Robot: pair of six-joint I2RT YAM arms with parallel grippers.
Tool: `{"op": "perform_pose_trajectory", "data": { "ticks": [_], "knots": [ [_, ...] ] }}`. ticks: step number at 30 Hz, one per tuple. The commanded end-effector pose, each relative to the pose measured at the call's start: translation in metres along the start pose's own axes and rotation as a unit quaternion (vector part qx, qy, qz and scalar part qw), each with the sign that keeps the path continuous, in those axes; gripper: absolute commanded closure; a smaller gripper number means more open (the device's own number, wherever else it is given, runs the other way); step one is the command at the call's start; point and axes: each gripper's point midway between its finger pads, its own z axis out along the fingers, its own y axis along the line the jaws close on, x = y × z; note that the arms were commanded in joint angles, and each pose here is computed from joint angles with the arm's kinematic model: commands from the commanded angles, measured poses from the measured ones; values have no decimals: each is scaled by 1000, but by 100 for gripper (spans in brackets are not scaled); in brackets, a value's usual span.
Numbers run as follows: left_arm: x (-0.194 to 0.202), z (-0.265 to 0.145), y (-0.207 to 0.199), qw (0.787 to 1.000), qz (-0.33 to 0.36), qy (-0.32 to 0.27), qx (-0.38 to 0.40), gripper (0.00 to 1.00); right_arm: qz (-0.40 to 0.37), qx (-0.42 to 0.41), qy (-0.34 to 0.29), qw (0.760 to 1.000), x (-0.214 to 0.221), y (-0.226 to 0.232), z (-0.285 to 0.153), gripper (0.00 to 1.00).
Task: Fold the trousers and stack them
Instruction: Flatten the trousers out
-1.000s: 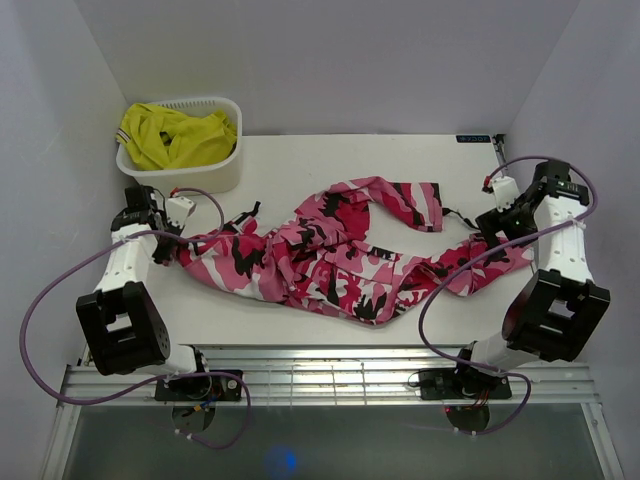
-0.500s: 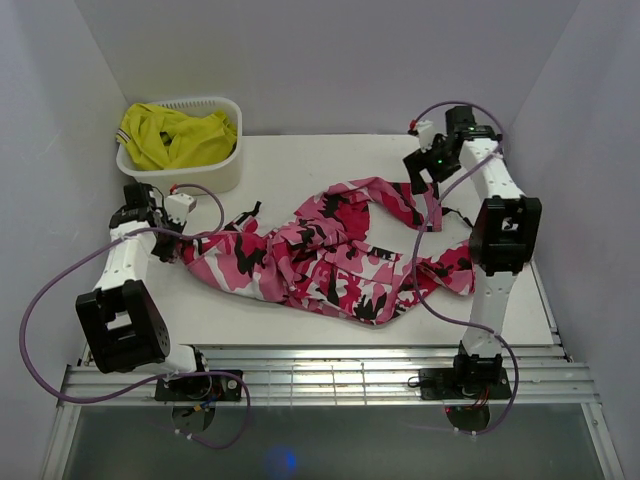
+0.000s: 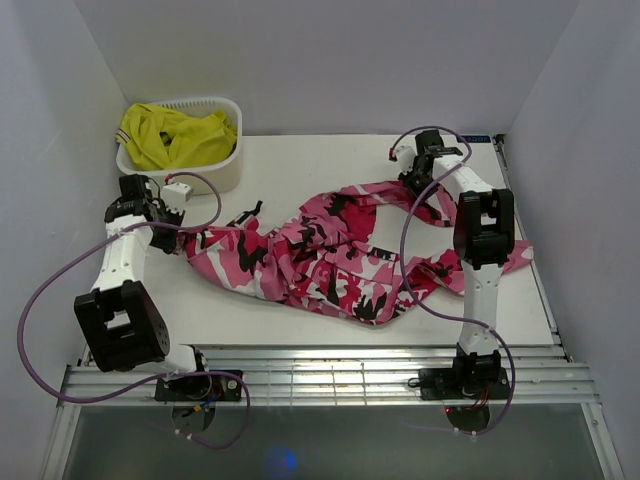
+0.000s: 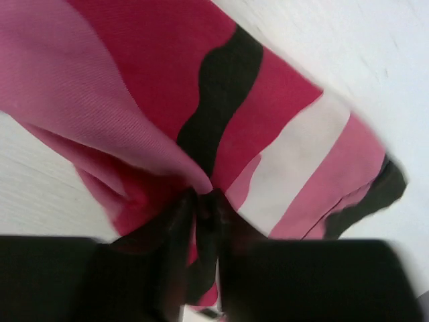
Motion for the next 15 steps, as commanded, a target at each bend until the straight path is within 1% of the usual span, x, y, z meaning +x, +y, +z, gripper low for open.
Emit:
{"op": "perform_pose_trajectory", "data": {
  "ticks": [1, 2, 4, 5, 6, 7, 8, 9, 11, 15],
  "knots": [
    [-21, -11, 3, 999, -13, -31, 5, 100, -6, 13, 61, 998, 45, -12, -2, 83],
    [-23, -13, 5, 999, -13, -33, 0, 100, -2, 22, 62, 998, 51, -17, -14, 92],
    [-25, -17, 11, 999, -14, -36, -18, 100, 18, 42, 56, 997, 62, -41, -34, 92],
    [-26, -22, 14, 999, -15, -42, -27, 100, 23, 61, 37, 997, 56, -54, -58, 92],
    [-27, -25, 17, 998, -18, -45, -35, 100, 45, 76, 28, 996, 68, -76, -75, 92],
    [-28, -27, 22, 997, -20, -50, -50, 100, 55, 86, 17, 995, 69, -87, -91, 92],
    [-29, -33, 27, 996, -22, -58, -65, 100, 58, 106, -8, 993, 63, -100, -119, 92],
    [-31, -36, 32, 994, -24, -66, -78, 100, 72, 116, -17, 990, 73, -115, -136, 92],
    [-22, -37, 39, 993, -29, -60, -98, 100, 75, 139, -26, 987, 81, -128, -168, 92],
    [-1, -38, 52, 990, -41, -43, -131, 100, 80, 167, 2, 983, 126, -143, -201, 92]
  ]
}}
